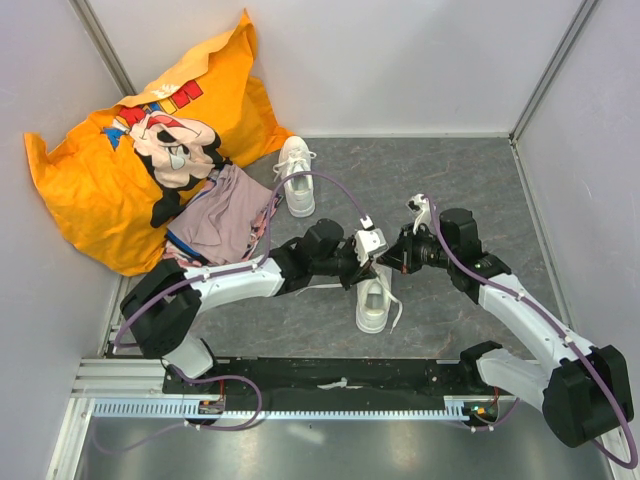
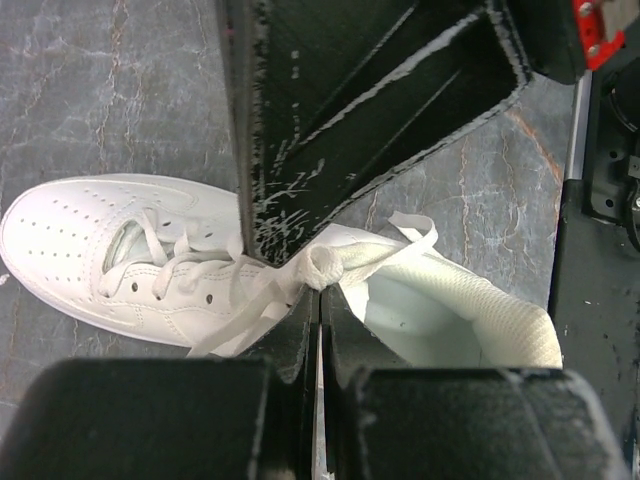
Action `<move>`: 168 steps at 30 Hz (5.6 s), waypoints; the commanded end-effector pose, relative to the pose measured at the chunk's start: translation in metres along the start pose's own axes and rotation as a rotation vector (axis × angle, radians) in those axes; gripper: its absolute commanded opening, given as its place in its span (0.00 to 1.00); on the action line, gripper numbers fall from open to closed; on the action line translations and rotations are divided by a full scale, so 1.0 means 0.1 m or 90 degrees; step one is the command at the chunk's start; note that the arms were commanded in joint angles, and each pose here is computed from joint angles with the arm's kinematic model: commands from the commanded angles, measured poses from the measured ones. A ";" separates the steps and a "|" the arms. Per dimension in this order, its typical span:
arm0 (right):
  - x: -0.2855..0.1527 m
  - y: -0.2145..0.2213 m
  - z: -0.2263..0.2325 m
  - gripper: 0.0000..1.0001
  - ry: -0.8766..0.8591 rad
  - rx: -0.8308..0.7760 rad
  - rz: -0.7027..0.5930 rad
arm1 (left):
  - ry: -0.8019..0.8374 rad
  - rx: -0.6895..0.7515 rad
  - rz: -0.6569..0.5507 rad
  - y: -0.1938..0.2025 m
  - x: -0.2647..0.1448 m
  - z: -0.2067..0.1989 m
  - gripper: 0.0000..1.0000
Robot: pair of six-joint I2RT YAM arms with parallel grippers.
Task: Tie the shoes
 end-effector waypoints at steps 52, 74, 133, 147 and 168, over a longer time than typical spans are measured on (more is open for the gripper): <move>-0.01 0.01 0.02 0.05 -0.017 -0.009 -0.026 | 0.039 -0.106 -0.076 -0.24 -0.02 0.12 0.02; -0.21 -0.28 -0.14 0.44 -0.015 0.056 -0.070 | 0.051 -0.080 -0.104 -0.11 0.06 0.16 0.02; 0.01 0.03 -0.21 0.00 -0.082 0.169 -0.011 | 0.062 -0.066 -0.085 -0.10 -0.02 0.13 0.20; -0.06 0.05 -0.19 0.00 -0.059 0.137 -0.015 | 0.116 0.089 -0.023 -0.04 -0.81 0.27 0.58; -0.06 0.04 -0.20 0.00 -0.054 0.132 -0.011 | 0.233 0.210 -0.070 -0.47 -0.40 0.55 0.57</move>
Point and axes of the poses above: each gripper's point midway between its finger pads, its own x axis out along the fingers, its own z axis along the line the jaws close on, y = z × x, the point moved 10 cm from there along -x, back along the fingers, and after that the axes turned 10 degrees about -x, right-handed, at the moved point
